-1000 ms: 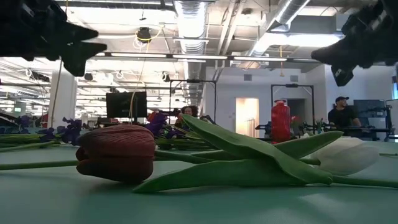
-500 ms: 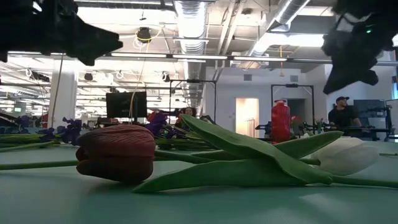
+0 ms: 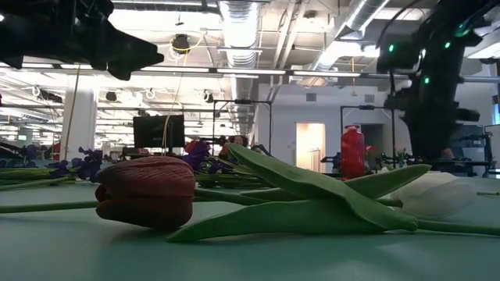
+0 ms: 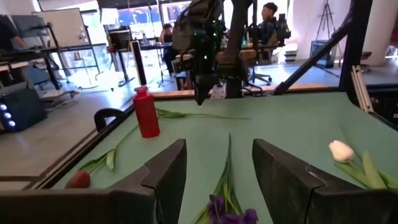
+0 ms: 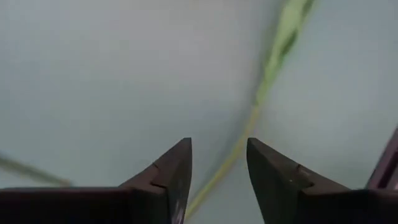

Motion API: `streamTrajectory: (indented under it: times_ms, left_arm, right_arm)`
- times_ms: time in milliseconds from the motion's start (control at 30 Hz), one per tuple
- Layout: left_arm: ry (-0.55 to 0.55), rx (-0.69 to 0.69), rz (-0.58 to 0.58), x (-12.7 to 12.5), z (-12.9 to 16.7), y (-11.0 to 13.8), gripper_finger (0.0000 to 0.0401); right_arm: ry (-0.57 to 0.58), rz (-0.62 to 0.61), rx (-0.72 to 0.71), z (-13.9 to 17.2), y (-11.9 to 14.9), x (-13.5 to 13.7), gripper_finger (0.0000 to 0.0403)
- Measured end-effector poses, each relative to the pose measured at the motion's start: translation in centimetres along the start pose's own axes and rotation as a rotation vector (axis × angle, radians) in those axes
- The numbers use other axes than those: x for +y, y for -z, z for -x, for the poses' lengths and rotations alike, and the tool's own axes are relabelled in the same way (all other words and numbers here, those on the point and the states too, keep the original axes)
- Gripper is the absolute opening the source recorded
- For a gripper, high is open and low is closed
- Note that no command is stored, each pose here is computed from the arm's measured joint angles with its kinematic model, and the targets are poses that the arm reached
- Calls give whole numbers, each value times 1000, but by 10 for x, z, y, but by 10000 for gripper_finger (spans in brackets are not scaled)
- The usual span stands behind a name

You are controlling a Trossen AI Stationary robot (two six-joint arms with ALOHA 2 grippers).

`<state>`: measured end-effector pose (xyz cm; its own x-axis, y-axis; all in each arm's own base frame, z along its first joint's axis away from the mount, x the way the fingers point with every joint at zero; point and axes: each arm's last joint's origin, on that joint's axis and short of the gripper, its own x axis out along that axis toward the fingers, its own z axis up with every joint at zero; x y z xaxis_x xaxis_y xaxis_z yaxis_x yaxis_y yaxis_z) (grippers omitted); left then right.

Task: Sort flowers into vase by color
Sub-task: Put the white tulip into the yellow vase

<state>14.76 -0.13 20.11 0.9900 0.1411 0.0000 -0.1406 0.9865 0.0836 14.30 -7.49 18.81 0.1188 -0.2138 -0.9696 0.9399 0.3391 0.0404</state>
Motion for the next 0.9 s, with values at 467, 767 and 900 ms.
streamTrajectory:
  times_ms: [467, 767, 900]
  left_arm:
    - [3, 26, 14, 0, 0, 2, 174]
    - [3, 33, 18, 0, 0, 3, 174]
    - [2, 34, 18, 0, 0, 3, 174]
  right_arm:
    - [154, 5, 15, -31, -8, 4, 184]
    - [187, -1, 46, -59, -1, 0, 183]
    - [175, 1, 41, -58, 0, 2, 155]
